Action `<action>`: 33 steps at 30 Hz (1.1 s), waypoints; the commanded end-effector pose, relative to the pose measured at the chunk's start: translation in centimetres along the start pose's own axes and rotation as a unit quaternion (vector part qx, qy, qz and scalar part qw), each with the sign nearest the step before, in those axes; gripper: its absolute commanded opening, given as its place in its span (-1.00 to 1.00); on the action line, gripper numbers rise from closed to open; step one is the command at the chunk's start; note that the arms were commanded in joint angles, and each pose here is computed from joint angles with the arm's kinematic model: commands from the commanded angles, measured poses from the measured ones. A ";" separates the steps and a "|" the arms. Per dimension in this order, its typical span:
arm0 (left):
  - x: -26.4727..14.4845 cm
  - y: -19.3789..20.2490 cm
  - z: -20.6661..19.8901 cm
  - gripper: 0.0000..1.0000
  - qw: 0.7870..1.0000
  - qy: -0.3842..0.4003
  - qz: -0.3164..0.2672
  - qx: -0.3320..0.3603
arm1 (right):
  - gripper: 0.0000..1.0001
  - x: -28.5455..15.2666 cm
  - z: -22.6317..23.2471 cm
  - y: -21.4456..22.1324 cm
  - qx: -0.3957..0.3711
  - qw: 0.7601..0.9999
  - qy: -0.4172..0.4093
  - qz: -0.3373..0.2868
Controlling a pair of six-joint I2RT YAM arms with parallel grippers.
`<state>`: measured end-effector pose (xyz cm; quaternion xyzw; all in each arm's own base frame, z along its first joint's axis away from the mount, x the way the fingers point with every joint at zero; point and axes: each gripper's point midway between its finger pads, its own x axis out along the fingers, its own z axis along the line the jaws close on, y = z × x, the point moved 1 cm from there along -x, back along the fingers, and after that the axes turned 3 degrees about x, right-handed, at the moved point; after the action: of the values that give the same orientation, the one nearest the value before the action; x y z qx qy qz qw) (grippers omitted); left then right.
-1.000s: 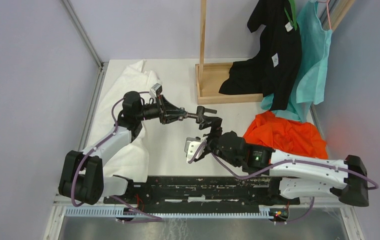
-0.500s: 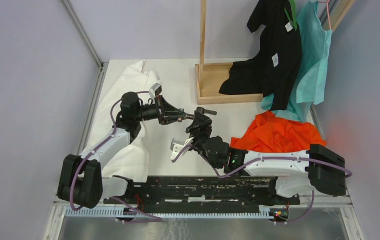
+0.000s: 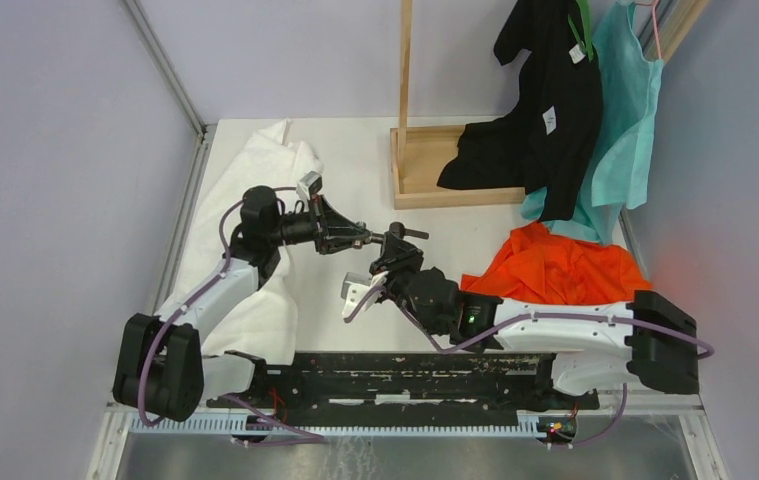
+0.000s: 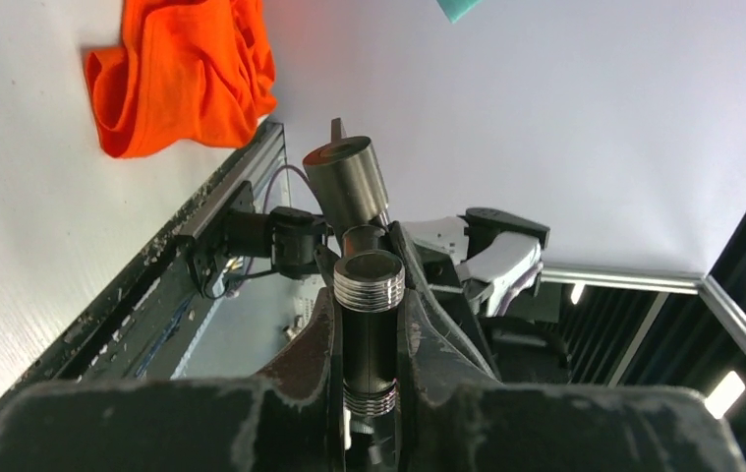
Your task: Install the water faucets
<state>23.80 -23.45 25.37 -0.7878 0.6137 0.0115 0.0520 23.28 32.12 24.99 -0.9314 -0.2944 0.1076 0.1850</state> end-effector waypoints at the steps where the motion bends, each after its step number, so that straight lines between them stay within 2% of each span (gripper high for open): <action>1: -1.0 1.7 -2.3 -0.94 0.993 0.026 0.036 0.112 | -0.99 -2.0 -1.3 -1.8 0.152 0.984 -0.090 -0.037; 6: -1.2 2.3 -2.3 -0.94 0.989 0.027 0.049 0.136 | -0.99 -4.7 0.3 -3.3 0.266 0.937 -0.218 -0.065; 11: -1.3 2.5 -2.4 -0.94 0.987 0.031 0.055 0.151 | -0.99 -6.3 0.6 -4.1 0.372 0.886 -0.270 -0.051; 14: -1.3 2.7 -2.1 -0.94 0.986 0.031 0.056 0.152 | -0.99 -6.6 0.4 -4.4 0.438 0.847 -0.298 -0.039; 16: -1.4 2.8 -2.0 -0.94 0.986 0.030 0.055 0.155 | -1.00 -6.2 0.0 -4.5 0.498 0.805 -0.322 -0.022; 18: -1.4 2.8 -2.1 -0.94 0.986 0.030 0.052 0.158 | -1.00 -5.4 -0.1 -4.2 0.566 0.746 -0.351 0.017; 20: -1.4 2.6 -2.0 -0.94 0.985 0.026 0.040 0.163 | -0.99 -5.4 0.3 -4.8 0.607 0.675 -0.419 0.030; 22: -1.5 2.5 -1.9 -0.94 0.985 0.023 0.030 0.170 | -0.99 -4.9 0.7 -5.0 0.640 0.618 -0.456 0.038; 25: -1.5 2.5 -2.0 -0.94 0.983 0.023 0.021 0.180 | -0.99 -4.4 0.9 -5.6 0.672 0.546 -0.498 0.035; 26: -1.6 2.5 -2.0 -0.94 0.983 0.023 0.019 0.181 | -0.99 -4.2 1.0 -5.7 0.677 0.532 -0.508 0.036; 27: -1.6 2.5 -2.0 -0.94 0.983 0.023 0.018 0.182 | -0.99 -4.2 1.2 -5.7 0.678 0.522 -0.516 0.036; 31: -1.5 2.3 -1.8 -0.94 0.985 0.027 0.011 0.171 | -0.99 -3.6 1.5 -4.8 0.689 0.516 -0.505 0.055; 32: -1.4 2.3 -1.7 -0.94 0.985 0.029 0.009 0.167 | -0.92 -3.4 1.3 -4.4 0.693 0.520 -0.496 0.060; 33: -1.4 2.3 -1.8 -0.94 0.986 0.034 0.008 0.164 | -0.66 -3.2 1.2 -4.0 0.696 0.525 -0.486 0.065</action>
<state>20.08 -22.63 24.18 -0.7494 0.6495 -0.0328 0.1241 19.76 33.26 23.93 -0.3776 -0.1143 0.7001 0.5951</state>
